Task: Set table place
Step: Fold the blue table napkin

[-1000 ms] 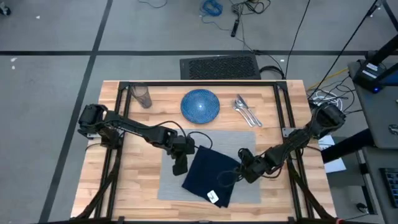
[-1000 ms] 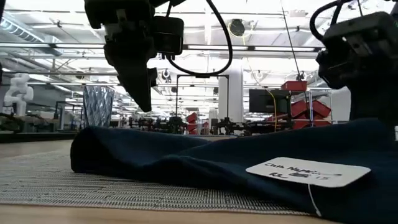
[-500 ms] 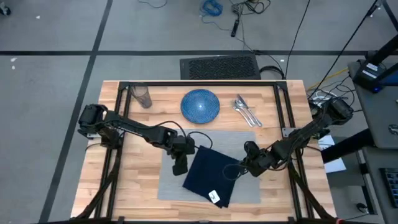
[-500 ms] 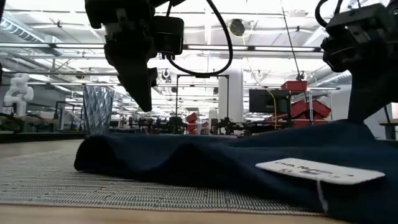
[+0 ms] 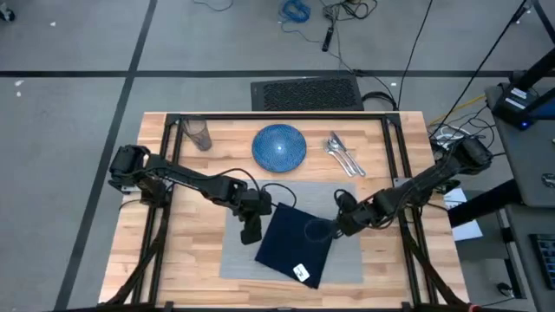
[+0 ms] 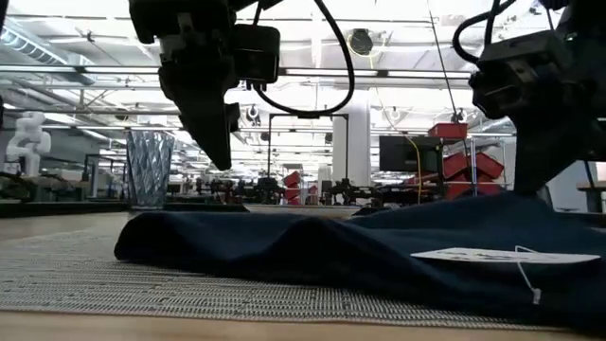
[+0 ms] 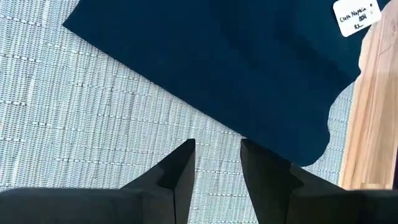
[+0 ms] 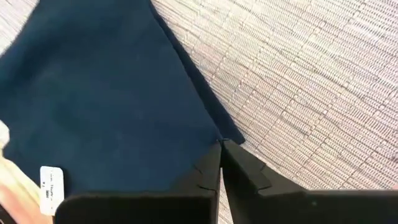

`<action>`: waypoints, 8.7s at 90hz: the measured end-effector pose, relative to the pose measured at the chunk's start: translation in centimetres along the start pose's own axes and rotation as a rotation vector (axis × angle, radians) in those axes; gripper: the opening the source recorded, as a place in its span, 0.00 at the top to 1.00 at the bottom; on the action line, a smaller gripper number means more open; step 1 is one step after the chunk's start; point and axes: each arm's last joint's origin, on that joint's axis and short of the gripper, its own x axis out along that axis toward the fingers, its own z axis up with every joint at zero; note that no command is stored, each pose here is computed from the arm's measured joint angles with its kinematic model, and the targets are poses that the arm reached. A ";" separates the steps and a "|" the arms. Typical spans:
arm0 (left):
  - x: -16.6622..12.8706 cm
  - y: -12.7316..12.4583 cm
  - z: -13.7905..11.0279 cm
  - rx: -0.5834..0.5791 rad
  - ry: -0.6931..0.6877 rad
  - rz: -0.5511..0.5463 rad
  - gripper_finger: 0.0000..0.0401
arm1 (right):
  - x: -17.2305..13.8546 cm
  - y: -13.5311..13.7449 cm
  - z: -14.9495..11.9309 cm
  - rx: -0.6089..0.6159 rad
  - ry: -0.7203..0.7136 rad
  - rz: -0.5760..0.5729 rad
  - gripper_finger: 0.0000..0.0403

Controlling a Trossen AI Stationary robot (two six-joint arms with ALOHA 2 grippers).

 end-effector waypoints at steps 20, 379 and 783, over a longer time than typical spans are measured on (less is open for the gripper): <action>0.0 0.0 0.0 0.000 0.000 0.000 0.72 | 0.6 -0.1 -0.2 0.006 0.008 -0.036 0.98; 5.2 9.5 4.2 -0.188 -0.151 -0.034 0.70 | 0.5 0.6 -0.7 0.014 -0.115 0.029 0.59; 7.9 5.5 3.6 -0.100 -0.076 -0.291 0.72 | 0.5 0.2 -0.6 -0.037 -0.137 -0.010 0.59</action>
